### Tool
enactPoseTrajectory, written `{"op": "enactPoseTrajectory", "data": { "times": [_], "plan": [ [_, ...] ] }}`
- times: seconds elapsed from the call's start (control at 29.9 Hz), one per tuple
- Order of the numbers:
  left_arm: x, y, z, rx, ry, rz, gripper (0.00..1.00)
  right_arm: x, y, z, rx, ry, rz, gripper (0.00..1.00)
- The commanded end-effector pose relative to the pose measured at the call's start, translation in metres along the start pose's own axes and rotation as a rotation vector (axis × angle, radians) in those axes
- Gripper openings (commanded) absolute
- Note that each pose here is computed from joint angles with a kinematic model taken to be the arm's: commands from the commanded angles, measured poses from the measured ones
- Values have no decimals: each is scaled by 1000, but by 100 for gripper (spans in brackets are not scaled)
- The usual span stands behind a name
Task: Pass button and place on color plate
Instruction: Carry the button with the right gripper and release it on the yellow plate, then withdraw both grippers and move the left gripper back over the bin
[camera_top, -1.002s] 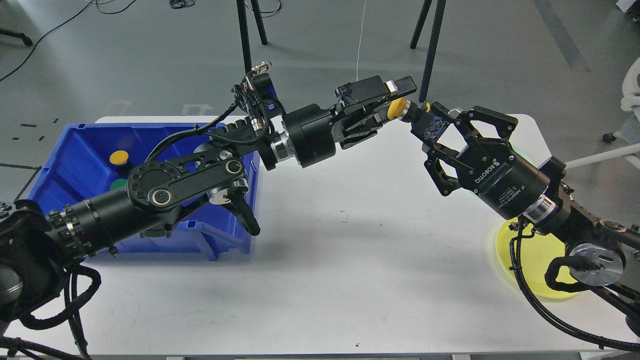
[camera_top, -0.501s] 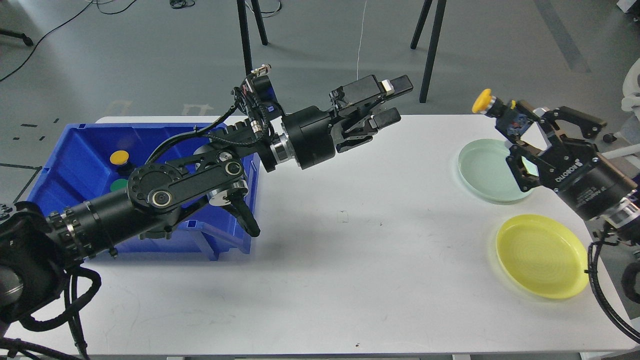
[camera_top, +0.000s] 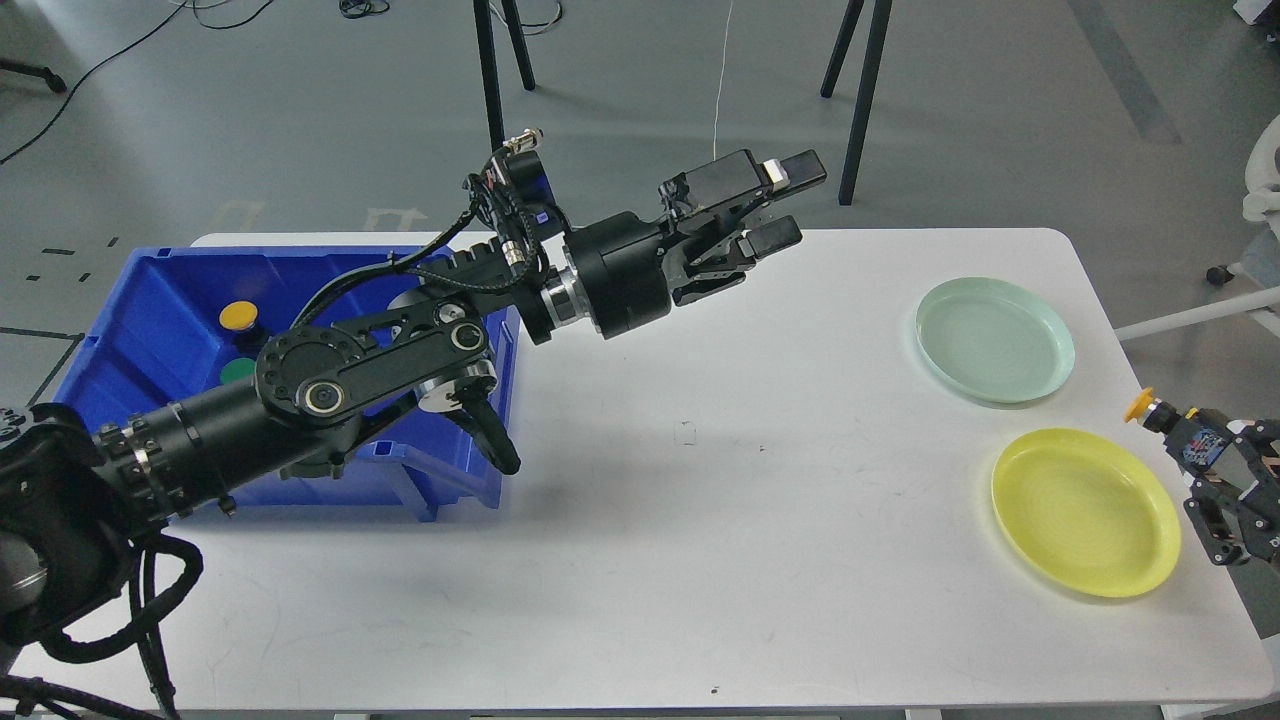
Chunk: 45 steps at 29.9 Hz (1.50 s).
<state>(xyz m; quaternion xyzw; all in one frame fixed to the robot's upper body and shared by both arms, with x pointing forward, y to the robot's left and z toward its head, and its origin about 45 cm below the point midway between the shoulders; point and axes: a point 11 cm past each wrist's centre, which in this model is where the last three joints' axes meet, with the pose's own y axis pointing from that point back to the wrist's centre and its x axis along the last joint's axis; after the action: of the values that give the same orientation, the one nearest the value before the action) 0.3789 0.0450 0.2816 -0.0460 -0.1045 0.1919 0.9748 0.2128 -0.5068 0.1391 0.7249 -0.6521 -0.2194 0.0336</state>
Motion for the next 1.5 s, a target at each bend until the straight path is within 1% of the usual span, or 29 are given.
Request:
{"op": "enactPoseTrajectory", "data": {
  "times": [0.0, 0.13, 0.23, 0.4, 0.57, 0.6, 0.63, 0.67, 0.87, 1.04, 1.14, 1.24, 1.34, 1.4, 1.47],
  "plan": [
    [0, 0, 0, 1, -2, 2, 91, -6, 0, 17, -13, -35, -4, 1],
    [0, 0, 0, -1, -3, 5, 91, -6, 0, 31, -23, -58, 10, 2],
    [0, 0, 0, 1, -3, 5, 91, -11, 1, 46, -57, -72, 1, 5],
    [0, 0, 0, 0, -3, 4, 91, -19, 1, 60, -83, -92, -11, 18],
    [1, 0, 0, 0, -3, 6, 91, -24, -3, 62, -70, -111, -20, 37],
    [0, 0, 0, 1, -3, 5, 91, -24, -4, 61, -66, -111, -19, 46],
    [0, 0, 0, 1, -3, 5, 91, -24, -4, 60, -64, -112, -18, 61],
    [0, 0, 0, 1, -3, 5, 91, -25, -6, 59, -58, -116, -22, 66],
    [0, 0, 0, 1, -3, 5, 91, -27, -6, 59, -49, -137, -18, 68],
    [1, 0, 0, 0, -3, 10, 91, -33, -12, 49, -8, -178, -28, 72],
    [6, 3, 3, -6, -6, 26, 91, -30, -17, 28, 77, -244, -2, 85],
    [28, 22, 10, -30, -4, 101, 92, -21, -21, 1, 172, -275, 25, 93],
    [60, 75, 27, 15, -84, 156, 92, -14, -25, -30, 275, -275, 32, 94],
    [79, 114, 41, 66, -148, 188, 93, -14, -28, -48, 331, -277, 24, 96],
    [98, 157, 50, 146, -217, 233, 94, -19, -34, -69, 393, -281, -2, 96]
  ]
}}
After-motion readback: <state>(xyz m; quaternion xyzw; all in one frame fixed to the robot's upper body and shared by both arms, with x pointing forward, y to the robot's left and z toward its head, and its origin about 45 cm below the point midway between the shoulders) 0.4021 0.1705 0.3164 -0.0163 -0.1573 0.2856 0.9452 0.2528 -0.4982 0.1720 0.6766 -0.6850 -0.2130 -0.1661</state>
